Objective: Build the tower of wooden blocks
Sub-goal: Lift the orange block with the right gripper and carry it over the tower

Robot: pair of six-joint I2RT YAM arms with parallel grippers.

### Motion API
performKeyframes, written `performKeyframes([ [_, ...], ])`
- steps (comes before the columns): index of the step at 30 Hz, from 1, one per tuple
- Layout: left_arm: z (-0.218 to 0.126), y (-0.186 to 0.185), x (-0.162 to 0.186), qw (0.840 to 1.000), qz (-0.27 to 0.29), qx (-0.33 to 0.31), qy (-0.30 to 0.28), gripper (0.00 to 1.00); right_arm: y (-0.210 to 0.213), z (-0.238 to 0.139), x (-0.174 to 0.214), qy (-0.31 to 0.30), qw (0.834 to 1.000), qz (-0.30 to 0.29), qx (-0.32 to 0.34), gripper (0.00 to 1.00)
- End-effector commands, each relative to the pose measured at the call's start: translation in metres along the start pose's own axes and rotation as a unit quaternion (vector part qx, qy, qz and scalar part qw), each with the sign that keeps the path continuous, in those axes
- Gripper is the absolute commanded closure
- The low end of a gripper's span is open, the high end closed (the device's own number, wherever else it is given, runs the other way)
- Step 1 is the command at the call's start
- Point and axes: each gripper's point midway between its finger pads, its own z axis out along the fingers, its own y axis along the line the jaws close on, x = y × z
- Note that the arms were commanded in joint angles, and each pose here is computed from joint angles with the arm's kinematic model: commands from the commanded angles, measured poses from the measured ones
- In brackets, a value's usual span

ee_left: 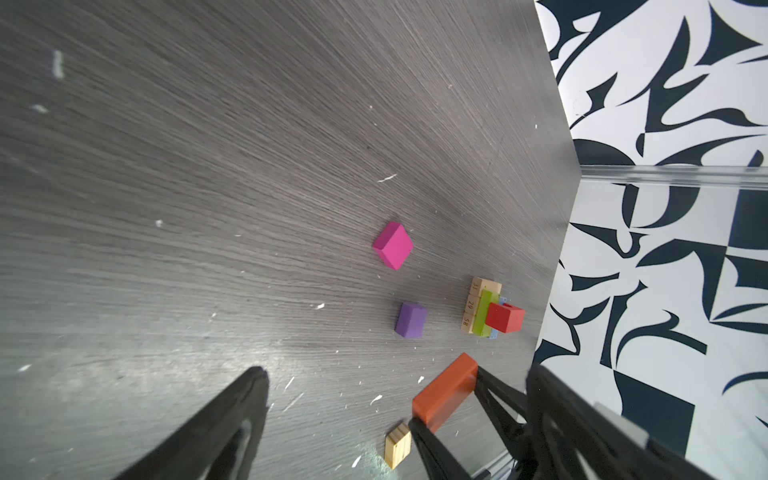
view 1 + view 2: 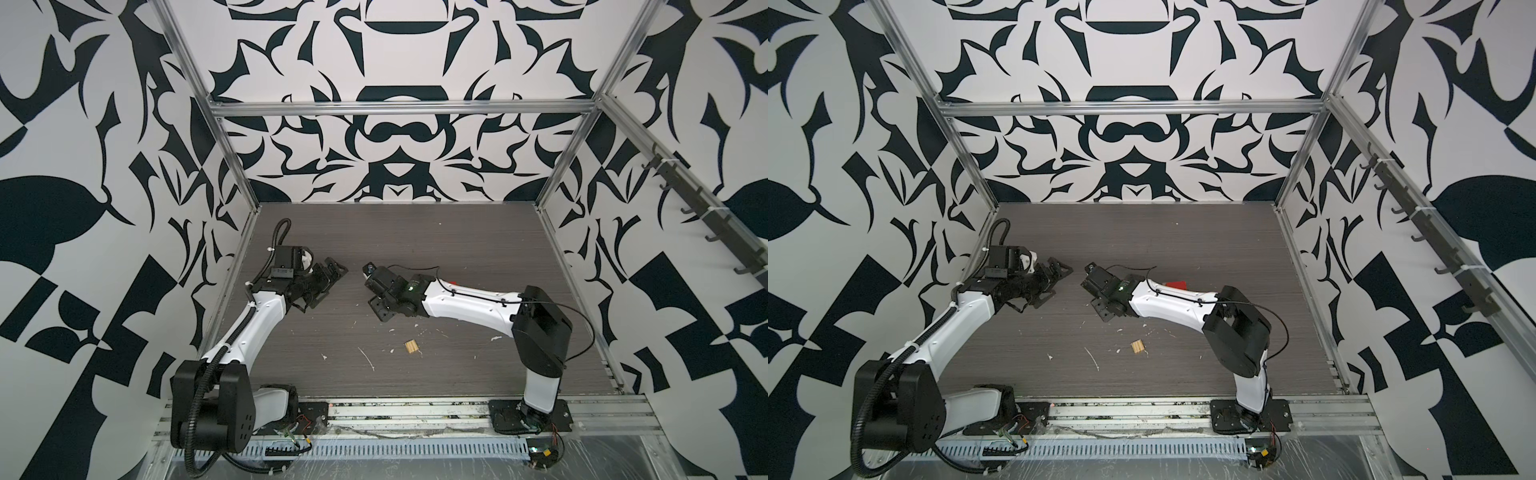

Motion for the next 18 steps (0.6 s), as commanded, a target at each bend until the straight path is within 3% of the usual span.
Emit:
performKeyframes([
  [1,0.012,-0.002,0.005,1.000,0.003,0.003,0.015,0.01,-0.017,-0.022,-0.007,-0.018,1.000,0.023,0.011,0.46],
  [6,0.022,-0.013,0.011,0.999,0.020,0.007,0.026,0.00,-0.033,-0.031,-0.005,-0.017,0.998,0.061,0.001,0.46],
  [18,0.047,-0.049,0.032,0.995,0.078,0.027,0.053,0.00,-0.094,-0.051,0.010,-0.007,0.990,0.127,0.057,0.46],
])
